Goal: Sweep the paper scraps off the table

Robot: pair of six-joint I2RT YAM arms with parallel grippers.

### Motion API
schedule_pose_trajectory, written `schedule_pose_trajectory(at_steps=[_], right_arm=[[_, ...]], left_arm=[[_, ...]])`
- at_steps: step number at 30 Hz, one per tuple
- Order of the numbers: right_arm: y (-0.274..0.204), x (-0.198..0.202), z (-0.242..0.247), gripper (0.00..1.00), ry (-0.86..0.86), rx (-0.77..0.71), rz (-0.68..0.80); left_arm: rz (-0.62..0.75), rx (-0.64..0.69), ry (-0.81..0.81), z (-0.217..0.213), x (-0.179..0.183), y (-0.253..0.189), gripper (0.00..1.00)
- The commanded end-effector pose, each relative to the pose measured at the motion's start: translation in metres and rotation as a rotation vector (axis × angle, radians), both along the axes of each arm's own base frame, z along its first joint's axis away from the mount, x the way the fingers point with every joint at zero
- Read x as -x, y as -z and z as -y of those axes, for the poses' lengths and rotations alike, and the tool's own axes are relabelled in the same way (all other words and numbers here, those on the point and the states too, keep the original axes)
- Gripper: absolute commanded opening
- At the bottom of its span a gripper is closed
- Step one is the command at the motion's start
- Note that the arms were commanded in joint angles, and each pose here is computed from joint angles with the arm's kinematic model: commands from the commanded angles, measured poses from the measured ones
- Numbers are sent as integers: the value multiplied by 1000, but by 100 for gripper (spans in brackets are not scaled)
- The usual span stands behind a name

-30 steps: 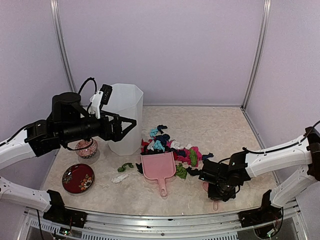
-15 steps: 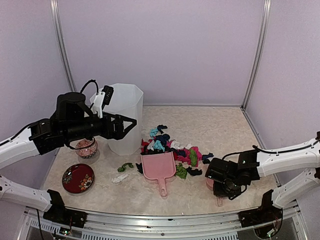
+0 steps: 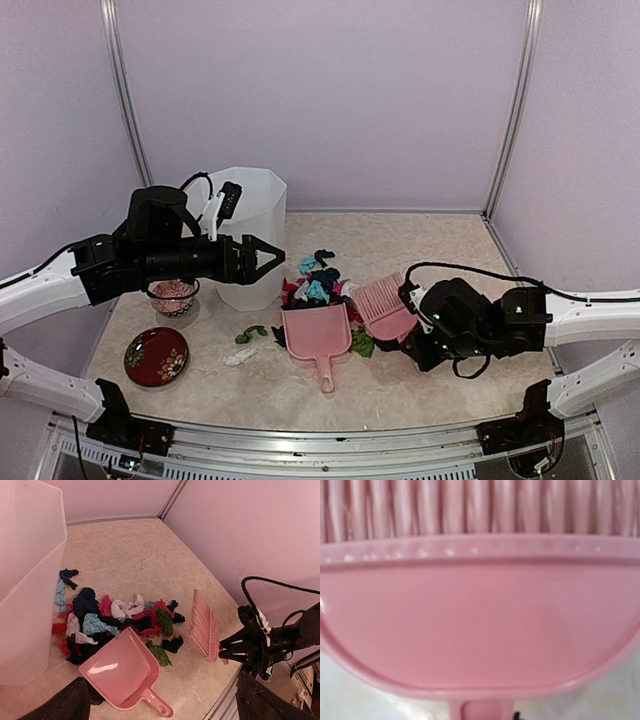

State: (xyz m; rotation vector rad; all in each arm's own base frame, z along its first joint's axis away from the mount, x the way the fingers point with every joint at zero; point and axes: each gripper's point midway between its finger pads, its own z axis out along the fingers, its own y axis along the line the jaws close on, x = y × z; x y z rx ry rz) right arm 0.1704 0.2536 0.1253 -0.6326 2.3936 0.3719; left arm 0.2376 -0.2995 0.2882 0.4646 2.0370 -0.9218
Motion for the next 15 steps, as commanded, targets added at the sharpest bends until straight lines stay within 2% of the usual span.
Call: schedule_pose_trajectory(at_steps=[1, 8, 15], right_arm=[[-39, 1, -57, 0, -375, -50, 267], [-45, 8, -86, 0, -680, 36, 528], [-47, 2, -106, 0, -805, 120, 652]], left_arm=[[-75, 37, 77, 14, 19, 7, 99], [-184, 35, 137, 21, 39, 32, 99], [-256, 46, 176, 26, 51, 51, 99]])
